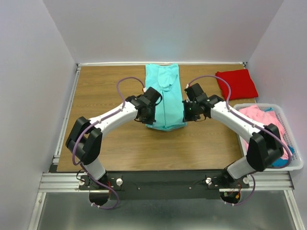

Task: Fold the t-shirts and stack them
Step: Fold the tshirt

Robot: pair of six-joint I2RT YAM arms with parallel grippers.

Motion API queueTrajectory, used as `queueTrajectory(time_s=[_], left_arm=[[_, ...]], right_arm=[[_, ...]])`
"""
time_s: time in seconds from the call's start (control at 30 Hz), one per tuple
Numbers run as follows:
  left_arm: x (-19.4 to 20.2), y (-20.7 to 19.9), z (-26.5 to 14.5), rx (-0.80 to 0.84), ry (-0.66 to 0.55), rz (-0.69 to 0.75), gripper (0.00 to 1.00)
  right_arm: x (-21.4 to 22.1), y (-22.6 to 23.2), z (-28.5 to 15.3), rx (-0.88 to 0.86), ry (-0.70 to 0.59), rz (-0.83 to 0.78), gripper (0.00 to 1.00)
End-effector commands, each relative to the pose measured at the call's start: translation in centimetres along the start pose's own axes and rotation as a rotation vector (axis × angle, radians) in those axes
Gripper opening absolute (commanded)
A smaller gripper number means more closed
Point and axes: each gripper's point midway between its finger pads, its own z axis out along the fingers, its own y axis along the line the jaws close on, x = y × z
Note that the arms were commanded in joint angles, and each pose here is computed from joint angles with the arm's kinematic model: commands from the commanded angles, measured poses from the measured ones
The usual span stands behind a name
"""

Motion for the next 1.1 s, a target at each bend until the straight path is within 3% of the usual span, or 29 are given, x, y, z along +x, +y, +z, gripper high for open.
queueTrajectory(time_s=[0.0,0.13,0.6,1.07], left_arm=[[-5.2,1.1,-0.5,-0.014,-0.116,0.048,0.00],[-9.1,1.7,-0.5,-0.015,-0.173,0.051,0.00],[-19.8,4.2,0.8,-0.026,-0.335,0.051,0.00],[-24.7,5.5,6.0,0.016,-0.411,0.046,0.00]], right_arm=[[-4.1,-1.6,0.7,0.092,-0.050,-0.031,0.01],[-8.5,-2.0,0.9,0.094,-0.101,-0.025,0.01],[-16.5,-4.1,3.8,0.116,-0.162,-0.007,0.01],[-21.0,-4.8,9.2,0.136,-0.202,-0.030,0.01]])
